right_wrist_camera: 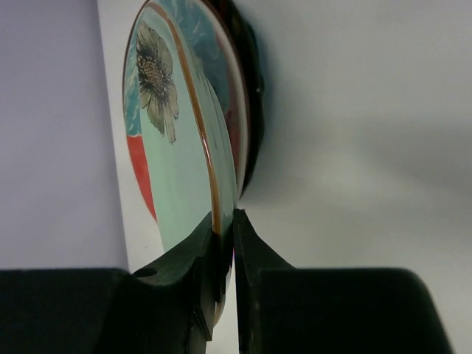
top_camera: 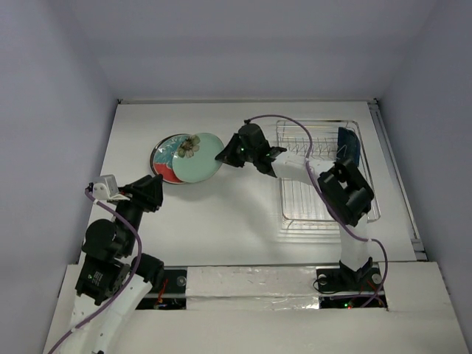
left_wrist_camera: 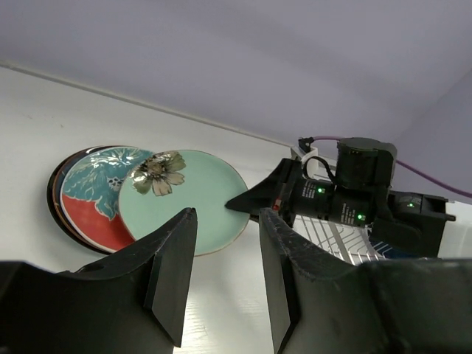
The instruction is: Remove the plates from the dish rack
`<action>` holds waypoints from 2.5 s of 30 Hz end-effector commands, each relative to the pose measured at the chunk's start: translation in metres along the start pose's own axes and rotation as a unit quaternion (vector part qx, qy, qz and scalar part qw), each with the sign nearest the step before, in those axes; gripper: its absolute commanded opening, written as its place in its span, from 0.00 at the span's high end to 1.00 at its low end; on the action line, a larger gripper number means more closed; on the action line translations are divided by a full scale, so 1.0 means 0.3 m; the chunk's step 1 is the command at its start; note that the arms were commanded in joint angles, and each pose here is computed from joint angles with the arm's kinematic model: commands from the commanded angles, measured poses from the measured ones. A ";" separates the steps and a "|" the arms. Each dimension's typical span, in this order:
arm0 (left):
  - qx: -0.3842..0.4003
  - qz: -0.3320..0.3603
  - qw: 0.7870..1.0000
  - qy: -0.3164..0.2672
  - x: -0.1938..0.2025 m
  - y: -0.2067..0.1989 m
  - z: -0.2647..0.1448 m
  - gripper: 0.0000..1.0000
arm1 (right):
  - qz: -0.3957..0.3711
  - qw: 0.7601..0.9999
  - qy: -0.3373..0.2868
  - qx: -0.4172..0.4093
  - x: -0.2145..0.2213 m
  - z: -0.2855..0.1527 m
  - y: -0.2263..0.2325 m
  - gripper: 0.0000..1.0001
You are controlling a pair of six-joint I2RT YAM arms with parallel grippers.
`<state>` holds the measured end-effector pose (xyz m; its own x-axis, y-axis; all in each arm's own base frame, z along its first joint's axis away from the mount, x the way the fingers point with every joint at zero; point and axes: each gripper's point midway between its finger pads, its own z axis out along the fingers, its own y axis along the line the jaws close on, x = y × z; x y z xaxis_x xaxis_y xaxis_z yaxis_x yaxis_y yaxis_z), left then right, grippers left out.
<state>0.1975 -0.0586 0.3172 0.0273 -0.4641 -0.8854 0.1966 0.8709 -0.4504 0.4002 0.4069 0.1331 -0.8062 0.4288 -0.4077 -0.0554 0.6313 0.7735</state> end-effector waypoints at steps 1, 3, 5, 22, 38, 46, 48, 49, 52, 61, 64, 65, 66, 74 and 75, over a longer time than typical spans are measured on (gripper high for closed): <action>0.005 -0.004 1.000 -0.006 -0.016 -0.014 0.012 0.64 | 0.023 0.978 -0.070 -0.195 -0.182 -0.099 0.425 1.00; 0.005 -0.004 1.000 -0.006 -0.014 -0.014 0.014 0.64 | 0.024 0.981 -0.059 -0.182 -0.147 -0.055 0.398 1.00; 0.001 -0.002 1.000 -0.008 -0.016 -0.008 0.018 0.64 | 0.023 0.983 -0.041 -0.175 -0.093 -0.019 0.387 1.00; -0.009 0.002 1.000 -0.009 -0.018 0.005 0.023 0.64 | -0.003 0.985 0.040 -0.165 0.085 0.081 0.404 0.49; -0.001 -0.003 1.000 -0.027 -0.044 -0.003 0.003 0.64 | -0.241 0.966 0.033 0.088 0.009 -0.107 0.104 0.10; 0.005 -0.007 0.999 -0.039 -0.062 -0.007 -0.013 0.64 | -0.233 0.927 -0.171 0.239 -0.314 -0.534 -0.034 1.00; 0.007 -0.008 0.999 -0.044 -0.068 -0.008 -0.017 0.64 | -0.196 0.906 -0.229 0.297 -0.433 -0.722 -0.166 1.00; 0.009 -0.009 0.999 -0.048 -0.073 -0.009 -0.024 0.65 | -0.181 0.893 -0.251 0.328 -0.470 -0.798 -0.229 1.00; 0.024 -0.015 0.998 -0.055 -0.087 -0.025 -0.045 0.70 | -0.133 0.855 -0.310 0.394 -0.568 -1.027 -0.412 1.00; 0.046 -0.025 0.997 -0.056 -0.093 -0.048 -0.074 1.00 | -0.100 0.788 -0.307 0.524 -0.639 -1.276 -0.682 0.25; 0.047 -0.028 0.997 -0.058 -0.099 -0.049 -0.080 0.95 | -0.113 0.761 -0.281 0.573 -0.670 -1.287 -0.738 0.32; 0.051 -0.029 0.997 -0.056 -0.094 -0.053 -0.081 0.91 | -0.122 0.760 -0.272 0.577 -0.681 -1.274 -0.743 0.34; 0.052 -0.029 0.997 -0.057 -0.096 -0.054 -0.082 0.87 | -0.136 0.764 -0.252 0.578 -0.694 -1.237 -0.757 0.35; 0.058 -0.029 0.996 -0.060 -0.100 -0.059 -0.087 0.69 | -0.195 0.704 -0.158 0.665 -0.763 -1.189 -0.846 0.35; 0.062 -0.030 0.996 -0.058 -0.099 -0.064 -0.089 0.69 | -0.199 0.699 -0.155 0.670 -0.772 -1.187 -0.848 0.37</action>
<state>0.1721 -0.0560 0.3368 0.0945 -0.5167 -0.8509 0.2816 0.8337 -0.4749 0.3888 -0.0681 0.1781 -0.6833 0.1093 -0.7219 0.5328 0.7508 -0.3905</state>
